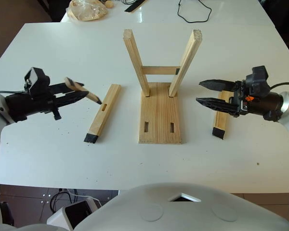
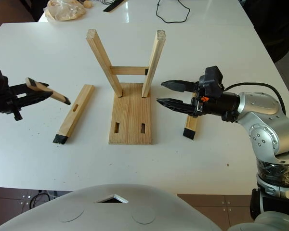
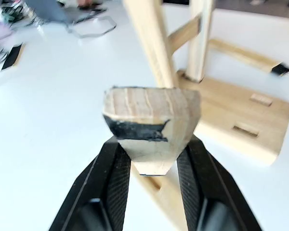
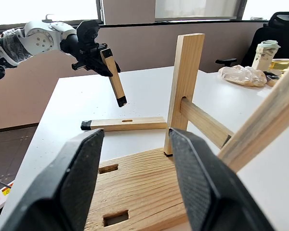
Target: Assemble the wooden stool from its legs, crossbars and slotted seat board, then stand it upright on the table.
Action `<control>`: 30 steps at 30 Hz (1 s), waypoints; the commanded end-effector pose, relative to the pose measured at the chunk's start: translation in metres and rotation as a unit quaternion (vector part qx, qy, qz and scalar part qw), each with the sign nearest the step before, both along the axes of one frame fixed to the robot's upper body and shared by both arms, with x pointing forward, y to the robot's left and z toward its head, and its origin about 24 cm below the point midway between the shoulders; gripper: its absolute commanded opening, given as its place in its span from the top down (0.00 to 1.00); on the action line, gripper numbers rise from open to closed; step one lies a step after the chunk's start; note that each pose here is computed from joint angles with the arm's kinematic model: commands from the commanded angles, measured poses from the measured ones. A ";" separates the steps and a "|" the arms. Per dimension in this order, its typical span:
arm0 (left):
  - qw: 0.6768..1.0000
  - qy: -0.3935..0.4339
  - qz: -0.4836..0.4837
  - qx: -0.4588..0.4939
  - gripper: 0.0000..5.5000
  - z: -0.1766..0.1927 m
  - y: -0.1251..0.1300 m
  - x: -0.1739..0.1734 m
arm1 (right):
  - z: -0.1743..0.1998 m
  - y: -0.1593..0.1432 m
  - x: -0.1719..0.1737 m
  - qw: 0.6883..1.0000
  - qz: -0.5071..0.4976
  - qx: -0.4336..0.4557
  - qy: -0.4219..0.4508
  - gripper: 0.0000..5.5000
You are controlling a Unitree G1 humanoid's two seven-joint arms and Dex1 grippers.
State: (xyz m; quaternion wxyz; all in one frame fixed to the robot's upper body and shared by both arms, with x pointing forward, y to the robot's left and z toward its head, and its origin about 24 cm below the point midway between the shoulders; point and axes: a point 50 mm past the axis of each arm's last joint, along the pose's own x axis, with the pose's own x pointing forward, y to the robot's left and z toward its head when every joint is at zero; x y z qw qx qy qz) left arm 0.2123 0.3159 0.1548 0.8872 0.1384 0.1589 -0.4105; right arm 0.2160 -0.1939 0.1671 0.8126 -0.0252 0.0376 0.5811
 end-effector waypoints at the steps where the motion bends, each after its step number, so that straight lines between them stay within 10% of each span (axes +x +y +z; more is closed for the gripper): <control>1: 0.999 0.026 0.000 0.033 0.76 -0.019 0.010 -0.008 | -0.001 -0.003 0.000 1.000 -0.010 -0.014 -0.009 0.55; 17: 0.995 0.061 -0.083 -0.009 0.76 -0.032 -0.031 -0.030 | -0.010 0.000 0.002 0.999 -0.019 -0.036 -0.010 0.55; 30: 0.998 -0.036 -0.053 -0.009 0.76 -0.005 -0.048 0.022 | -0.016 0.000 0.003 0.999 -0.016 -0.048 -0.008 0.55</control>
